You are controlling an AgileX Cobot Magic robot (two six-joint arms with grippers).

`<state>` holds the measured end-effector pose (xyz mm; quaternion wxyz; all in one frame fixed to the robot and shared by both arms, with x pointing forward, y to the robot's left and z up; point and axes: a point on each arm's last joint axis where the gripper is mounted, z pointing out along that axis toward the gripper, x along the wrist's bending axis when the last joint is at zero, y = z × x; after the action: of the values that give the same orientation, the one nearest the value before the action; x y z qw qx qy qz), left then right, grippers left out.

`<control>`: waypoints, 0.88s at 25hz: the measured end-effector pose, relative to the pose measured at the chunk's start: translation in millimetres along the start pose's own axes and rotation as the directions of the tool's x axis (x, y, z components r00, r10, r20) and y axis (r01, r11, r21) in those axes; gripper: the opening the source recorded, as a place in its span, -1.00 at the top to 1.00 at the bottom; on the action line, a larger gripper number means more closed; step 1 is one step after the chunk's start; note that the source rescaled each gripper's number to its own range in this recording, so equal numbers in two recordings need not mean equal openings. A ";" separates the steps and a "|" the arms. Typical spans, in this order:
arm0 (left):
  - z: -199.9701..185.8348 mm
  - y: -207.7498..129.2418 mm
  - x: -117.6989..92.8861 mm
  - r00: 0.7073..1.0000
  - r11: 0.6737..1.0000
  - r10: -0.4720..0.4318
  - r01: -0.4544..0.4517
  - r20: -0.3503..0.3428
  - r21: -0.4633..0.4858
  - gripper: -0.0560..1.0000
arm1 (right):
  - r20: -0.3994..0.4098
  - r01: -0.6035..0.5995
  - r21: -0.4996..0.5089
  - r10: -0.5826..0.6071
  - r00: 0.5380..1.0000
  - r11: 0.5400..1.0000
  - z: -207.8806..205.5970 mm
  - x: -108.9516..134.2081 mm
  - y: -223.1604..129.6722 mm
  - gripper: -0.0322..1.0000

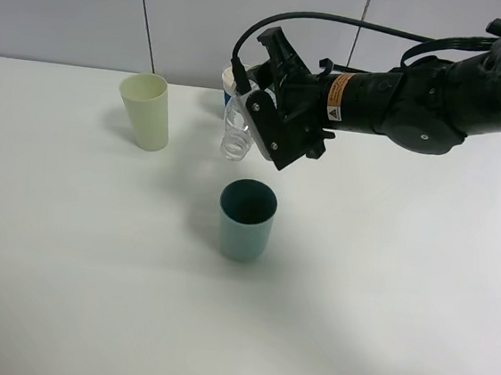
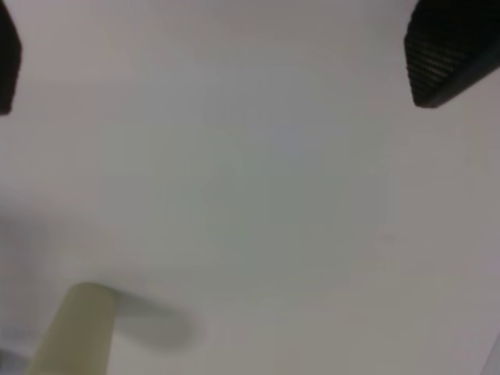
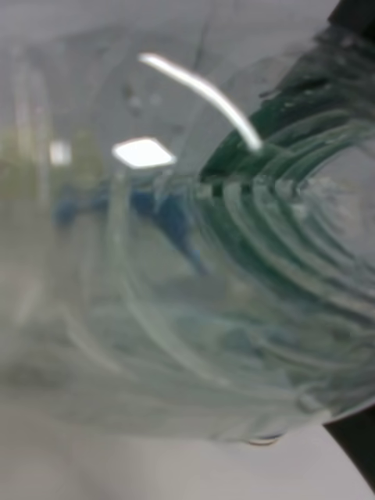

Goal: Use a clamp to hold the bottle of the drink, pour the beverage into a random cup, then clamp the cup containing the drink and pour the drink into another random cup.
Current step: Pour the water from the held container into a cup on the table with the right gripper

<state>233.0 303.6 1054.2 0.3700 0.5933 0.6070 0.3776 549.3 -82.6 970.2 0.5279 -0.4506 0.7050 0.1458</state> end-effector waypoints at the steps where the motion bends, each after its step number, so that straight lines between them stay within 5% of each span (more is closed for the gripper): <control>1: 0.0 0.0 0.0 1.000 1.000 0.000 0.000 0.000 0.000 -1.00 | 0.004 0.000 -0.001 0.000 1.000 1.000 0.0 -0.3 0.1 0.87; 22: 0.0 0.0 0.0 1.000 1.000 0.000 0.000 0.000 0.000 -1.00 | 0.014 0.088 -0.002 -0.088 0.996 0.996 0.0 -1.2 0.3 0.87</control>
<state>233.0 303.6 1054.2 0.3700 0.5933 0.6070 0.3776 549.1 -81.9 971.2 0.5380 -0.4808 0.6807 0.1265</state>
